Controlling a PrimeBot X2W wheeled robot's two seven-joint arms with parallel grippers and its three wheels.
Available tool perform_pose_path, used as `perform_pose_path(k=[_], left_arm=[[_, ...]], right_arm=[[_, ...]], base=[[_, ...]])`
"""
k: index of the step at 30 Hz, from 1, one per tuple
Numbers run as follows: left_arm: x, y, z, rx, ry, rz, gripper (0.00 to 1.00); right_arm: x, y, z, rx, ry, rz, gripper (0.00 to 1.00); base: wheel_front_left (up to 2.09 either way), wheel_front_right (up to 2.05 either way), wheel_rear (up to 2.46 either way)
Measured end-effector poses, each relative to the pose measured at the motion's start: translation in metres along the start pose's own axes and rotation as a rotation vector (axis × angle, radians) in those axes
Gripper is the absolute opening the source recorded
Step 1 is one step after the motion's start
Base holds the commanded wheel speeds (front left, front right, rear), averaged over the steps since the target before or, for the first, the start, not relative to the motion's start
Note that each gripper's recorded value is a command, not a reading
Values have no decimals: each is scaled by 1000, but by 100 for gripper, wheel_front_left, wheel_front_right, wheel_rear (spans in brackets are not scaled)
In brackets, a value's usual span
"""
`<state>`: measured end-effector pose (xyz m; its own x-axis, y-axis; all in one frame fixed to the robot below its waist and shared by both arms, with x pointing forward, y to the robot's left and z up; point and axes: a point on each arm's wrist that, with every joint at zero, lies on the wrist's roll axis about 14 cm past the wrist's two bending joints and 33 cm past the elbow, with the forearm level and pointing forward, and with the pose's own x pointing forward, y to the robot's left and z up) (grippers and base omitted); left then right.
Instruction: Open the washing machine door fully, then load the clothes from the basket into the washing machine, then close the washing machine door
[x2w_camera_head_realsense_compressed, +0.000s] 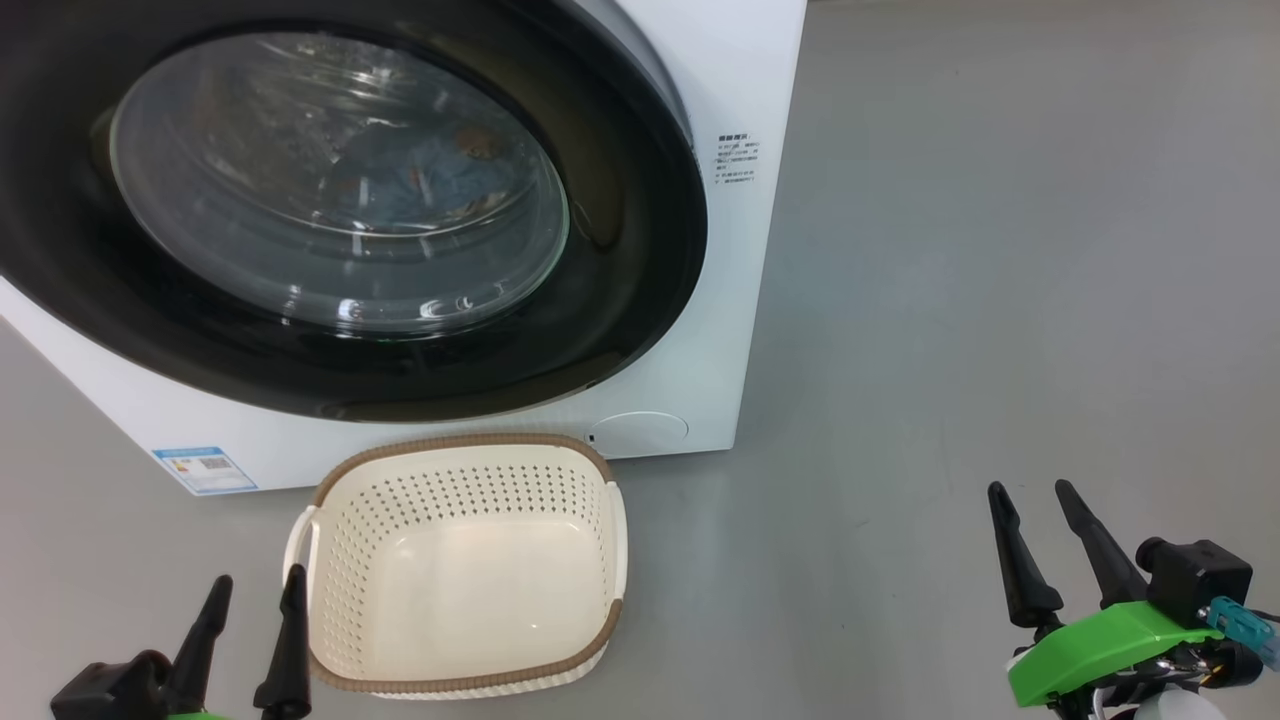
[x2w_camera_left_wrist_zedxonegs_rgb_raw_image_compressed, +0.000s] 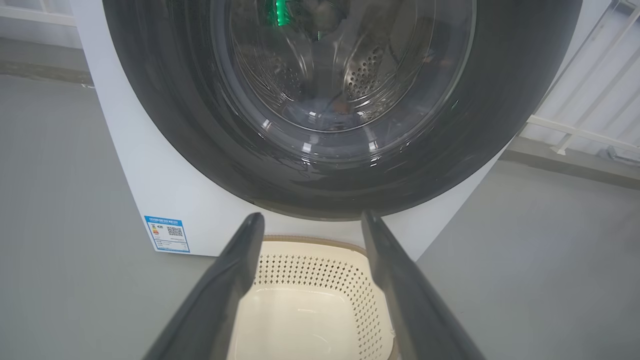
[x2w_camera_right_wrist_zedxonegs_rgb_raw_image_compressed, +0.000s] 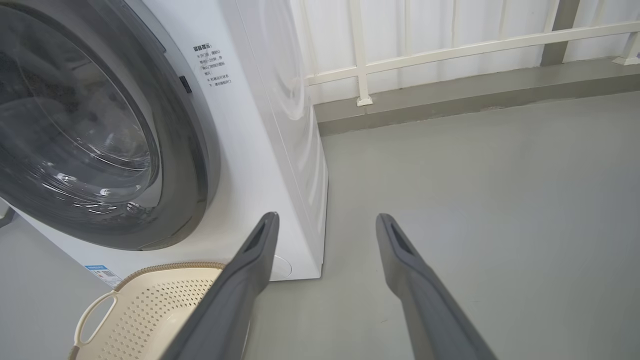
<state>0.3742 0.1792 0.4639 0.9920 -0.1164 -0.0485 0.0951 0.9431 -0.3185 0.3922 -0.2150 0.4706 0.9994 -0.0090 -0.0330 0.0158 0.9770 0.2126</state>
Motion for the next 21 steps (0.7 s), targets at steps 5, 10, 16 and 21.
perform_pose_path(k=[5,10,16,21], left_arm=[[-1,1,1,0,-1,1,100],[-5,2,-2,0,7,4,100],[-6,2,-3,-5,10,4,0],[-10,-4,-22,-41,57,15,0]], right_arm=[[-4,-3,-2,1,6,-9,100],[-5,-2,-2,4,5,-8,100],[-5,0,-2,7,4,-6,0],[-11,0,-21,26,60,-21,0]], base=[[0,0,0],[0,0,0],[0,0,0],[0,0,0]])
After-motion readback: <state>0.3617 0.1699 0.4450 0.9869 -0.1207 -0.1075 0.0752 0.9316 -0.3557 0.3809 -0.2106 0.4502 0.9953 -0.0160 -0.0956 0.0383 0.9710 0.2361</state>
